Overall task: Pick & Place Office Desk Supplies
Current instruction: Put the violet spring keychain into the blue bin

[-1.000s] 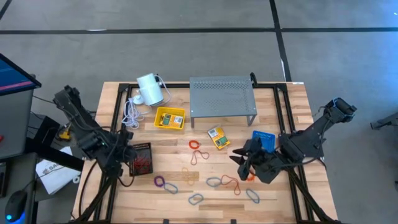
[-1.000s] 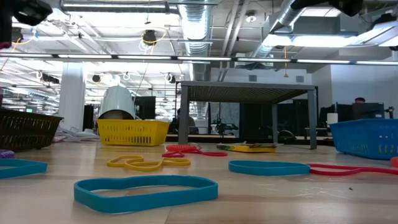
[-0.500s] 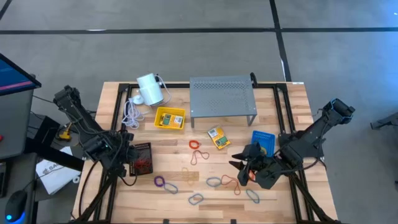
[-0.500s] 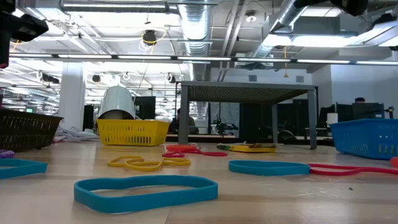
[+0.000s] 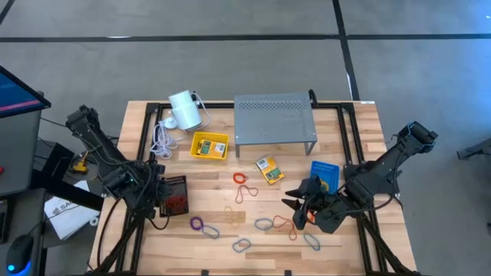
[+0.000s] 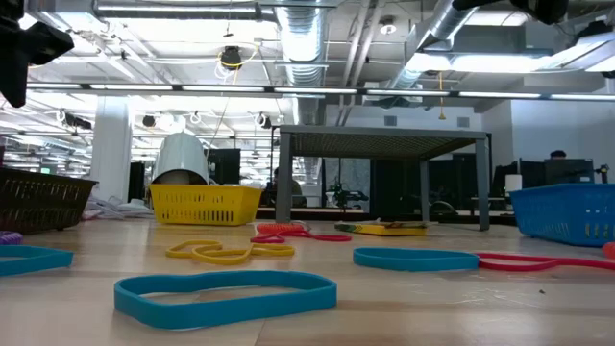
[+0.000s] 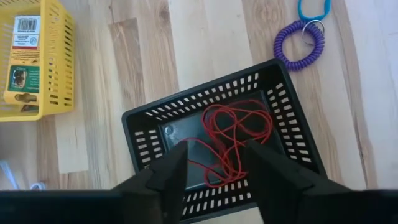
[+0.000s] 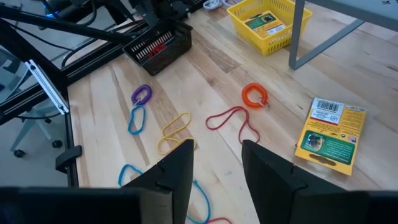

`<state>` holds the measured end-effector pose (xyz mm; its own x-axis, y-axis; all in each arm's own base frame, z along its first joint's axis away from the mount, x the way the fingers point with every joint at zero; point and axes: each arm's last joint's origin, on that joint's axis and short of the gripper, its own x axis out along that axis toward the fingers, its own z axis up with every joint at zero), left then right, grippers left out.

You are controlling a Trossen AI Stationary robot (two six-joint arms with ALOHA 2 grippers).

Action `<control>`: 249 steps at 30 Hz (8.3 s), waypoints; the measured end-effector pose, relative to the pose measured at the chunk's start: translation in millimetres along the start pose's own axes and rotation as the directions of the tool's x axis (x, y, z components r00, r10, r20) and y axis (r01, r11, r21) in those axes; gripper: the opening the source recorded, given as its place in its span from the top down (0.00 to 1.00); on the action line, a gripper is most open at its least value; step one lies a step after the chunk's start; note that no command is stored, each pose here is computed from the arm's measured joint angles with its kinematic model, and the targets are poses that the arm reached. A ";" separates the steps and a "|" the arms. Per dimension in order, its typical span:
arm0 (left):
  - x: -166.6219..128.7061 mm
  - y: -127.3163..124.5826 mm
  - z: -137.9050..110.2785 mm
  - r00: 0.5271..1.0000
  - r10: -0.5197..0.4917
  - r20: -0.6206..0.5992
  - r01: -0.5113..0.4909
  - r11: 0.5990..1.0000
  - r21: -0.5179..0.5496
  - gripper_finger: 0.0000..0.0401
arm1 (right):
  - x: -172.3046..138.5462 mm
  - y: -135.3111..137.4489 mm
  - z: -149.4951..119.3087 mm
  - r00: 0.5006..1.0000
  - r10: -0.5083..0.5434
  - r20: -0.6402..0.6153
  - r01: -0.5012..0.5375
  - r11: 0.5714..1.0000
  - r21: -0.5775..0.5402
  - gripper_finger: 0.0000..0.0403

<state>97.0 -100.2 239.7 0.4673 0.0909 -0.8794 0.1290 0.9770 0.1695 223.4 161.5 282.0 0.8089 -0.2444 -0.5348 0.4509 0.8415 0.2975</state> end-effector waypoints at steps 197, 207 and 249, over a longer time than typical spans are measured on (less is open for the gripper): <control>33.3 82.7 102.5 0.288 -0.050 0.956 0.159 0.987 0.003 0.57 | 118.9 -29.4 133.5 0.889 0.394 0.231 -0.302 0.886 -0.351 0.99; 35.7 82.4 101.6 0.315 -0.049 0.948 0.160 0.987 -0.002 0.47 | 34.7 -66.1 127.6 0.996 0.046 0.072 -0.026 0.966 -0.259 0.99; 45.5 89.5 97.7 0.409 -0.026 0.912 0.138 0.990 -0.034 0.47 | -15.4 -140.6 -45.7 0.788 -0.347 -0.509 0.462 0.879 0.116 0.99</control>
<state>215.4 -27.4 258.3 0.9856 -0.1639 0.0421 0.1627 0.9862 0.0318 130.3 68.9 212.3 0.2884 -0.2394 -0.9271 0.8140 0.5711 0.1057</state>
